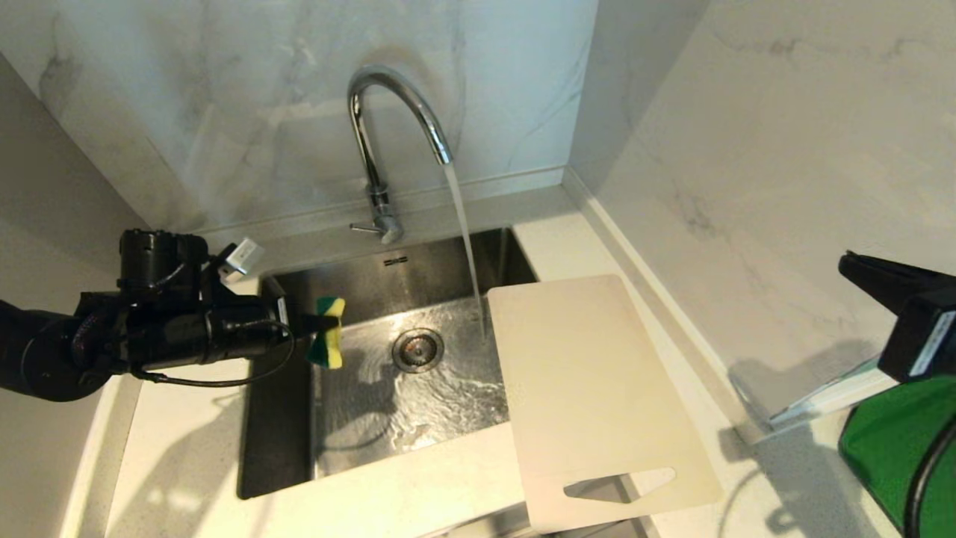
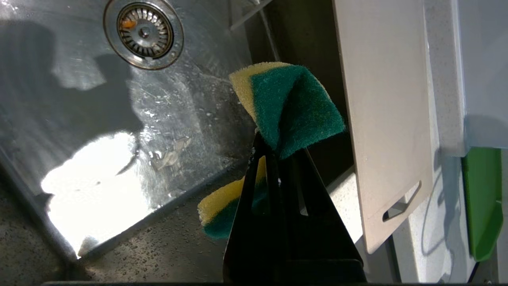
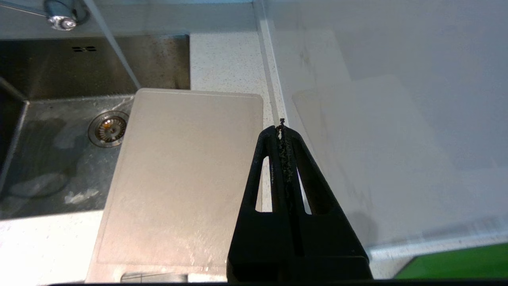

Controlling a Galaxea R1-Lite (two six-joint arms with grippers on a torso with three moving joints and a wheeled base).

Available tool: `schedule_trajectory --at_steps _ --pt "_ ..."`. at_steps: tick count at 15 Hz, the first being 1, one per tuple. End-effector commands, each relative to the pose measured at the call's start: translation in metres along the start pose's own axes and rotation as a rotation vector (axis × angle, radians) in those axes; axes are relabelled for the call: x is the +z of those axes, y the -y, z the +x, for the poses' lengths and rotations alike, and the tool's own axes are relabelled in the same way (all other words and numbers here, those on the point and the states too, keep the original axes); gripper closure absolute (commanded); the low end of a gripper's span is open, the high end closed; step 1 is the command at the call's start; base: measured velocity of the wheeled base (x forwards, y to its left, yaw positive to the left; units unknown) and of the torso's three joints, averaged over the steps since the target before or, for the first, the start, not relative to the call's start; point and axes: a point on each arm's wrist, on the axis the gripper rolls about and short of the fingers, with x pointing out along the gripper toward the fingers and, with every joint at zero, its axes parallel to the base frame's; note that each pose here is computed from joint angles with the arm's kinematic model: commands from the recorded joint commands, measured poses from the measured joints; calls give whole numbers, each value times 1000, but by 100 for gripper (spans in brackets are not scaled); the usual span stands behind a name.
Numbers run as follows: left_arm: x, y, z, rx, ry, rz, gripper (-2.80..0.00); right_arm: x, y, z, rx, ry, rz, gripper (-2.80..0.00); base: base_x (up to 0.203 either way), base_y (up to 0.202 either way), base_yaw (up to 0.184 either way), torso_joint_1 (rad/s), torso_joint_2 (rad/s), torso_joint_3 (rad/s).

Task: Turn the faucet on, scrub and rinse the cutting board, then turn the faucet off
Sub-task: Put down the cleaning cloth

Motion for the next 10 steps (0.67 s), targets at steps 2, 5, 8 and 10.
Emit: schedule_trajectory --at_steps 2,5,8,10 --pt "-2 0 1 -2 -7 -3 0 -9 -5 -56 -19 83 -6 0 0 0 0 0 0 0" --pt "-5 -4 7 5 -24 -10 0 -31 -8 -95 -104 -15 -1 0 0 0 0 0 0 0" --pt "-5 -4 7 3 -23 -10 0 -46 -8 -112 -245 -81 -2 0 0 0 0 0 0 0" --pt "-5 -3 6 2 -21 -8 0 -48 -6 -117 -363 -85 -3 0 0 0 0 0 0 0"
